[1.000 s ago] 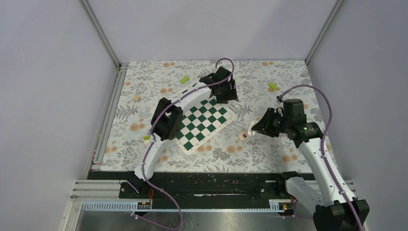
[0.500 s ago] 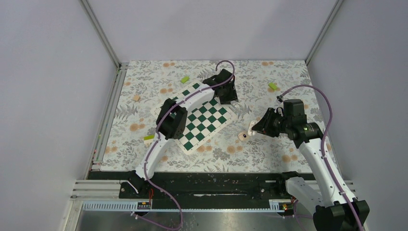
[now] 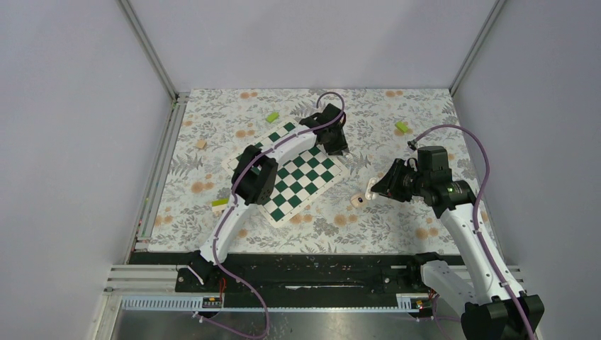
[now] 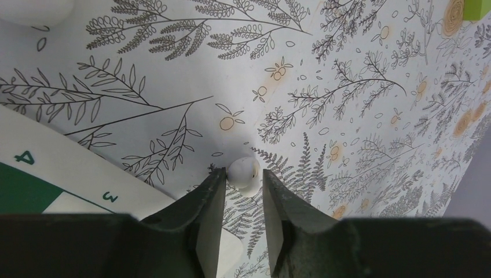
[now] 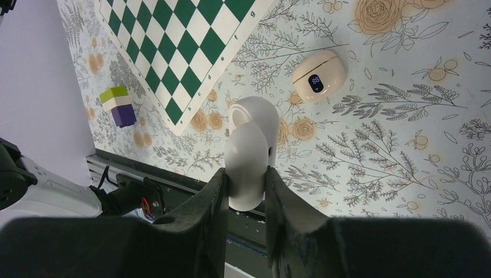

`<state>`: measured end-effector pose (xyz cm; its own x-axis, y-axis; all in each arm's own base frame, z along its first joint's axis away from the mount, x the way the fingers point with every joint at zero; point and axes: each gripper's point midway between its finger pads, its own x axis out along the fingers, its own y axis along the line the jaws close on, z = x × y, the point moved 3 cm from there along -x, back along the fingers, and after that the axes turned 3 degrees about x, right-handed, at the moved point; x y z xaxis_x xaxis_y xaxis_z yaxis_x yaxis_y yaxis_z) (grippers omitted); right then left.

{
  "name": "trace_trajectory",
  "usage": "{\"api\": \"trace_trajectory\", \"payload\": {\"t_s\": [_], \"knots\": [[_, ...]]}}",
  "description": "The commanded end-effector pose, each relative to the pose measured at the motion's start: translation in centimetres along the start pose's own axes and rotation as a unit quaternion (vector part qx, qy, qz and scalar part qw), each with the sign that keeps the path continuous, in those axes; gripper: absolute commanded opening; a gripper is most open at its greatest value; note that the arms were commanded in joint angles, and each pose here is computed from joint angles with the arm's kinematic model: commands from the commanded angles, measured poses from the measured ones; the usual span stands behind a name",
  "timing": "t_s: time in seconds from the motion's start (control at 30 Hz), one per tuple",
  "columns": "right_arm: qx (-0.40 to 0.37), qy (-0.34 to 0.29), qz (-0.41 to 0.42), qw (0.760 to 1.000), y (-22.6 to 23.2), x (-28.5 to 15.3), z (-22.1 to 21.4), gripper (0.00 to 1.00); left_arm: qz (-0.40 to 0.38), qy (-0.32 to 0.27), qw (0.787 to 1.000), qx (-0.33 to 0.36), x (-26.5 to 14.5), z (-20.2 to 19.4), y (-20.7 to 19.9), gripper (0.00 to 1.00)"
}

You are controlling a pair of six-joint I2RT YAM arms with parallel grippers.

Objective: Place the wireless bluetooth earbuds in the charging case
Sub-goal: Pick up the earbud from the center of the board.

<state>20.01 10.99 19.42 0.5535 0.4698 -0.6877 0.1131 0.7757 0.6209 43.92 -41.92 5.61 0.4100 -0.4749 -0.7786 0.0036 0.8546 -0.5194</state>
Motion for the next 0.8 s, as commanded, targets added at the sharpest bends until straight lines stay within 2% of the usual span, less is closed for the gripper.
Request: {"api": "trace_trajectory", "payload": {"t_s": [0.0, 0.2, 0.4, 0.6, 0.77], "knots": [[-0.014, -0.017, 0.004, 1.000, 0.5, -0.6, 0.8, 0.00, -0.029, -0.014, 0.999, -0.008, -0.2, 1.0, -1.5, 0.28], [-0.019, -0.019, 0.007, 1.000, 0.7, -0.8, 0.9, 0.00, -0.044, -0.015, 0.999, -0.001, -0.8, 1.2, -2.2, 0.14], [-0.013, -0.011, 0.012, 1.000, 0.6, -0.3, 0.7, 0.00, -0.094, -0.038, 0.995, 0.023, -4.3, 2.5, -4.0, 0.01], [-0.010, -0.001, 0.023, 1.000, 0.9, 0.0, 0.7, 0.00, -0.160, -0.050, 0.985, 0.051, -8.1, 3.5, -6.3, 0.00], [-0.010, 0.002, 0.036, 0.999, 1.5, -0.3, 0.6, 0.00, -0.271, -0.046, 0.958, 0.086, -12.3, 3.3, -8.2, 0.00]]}}
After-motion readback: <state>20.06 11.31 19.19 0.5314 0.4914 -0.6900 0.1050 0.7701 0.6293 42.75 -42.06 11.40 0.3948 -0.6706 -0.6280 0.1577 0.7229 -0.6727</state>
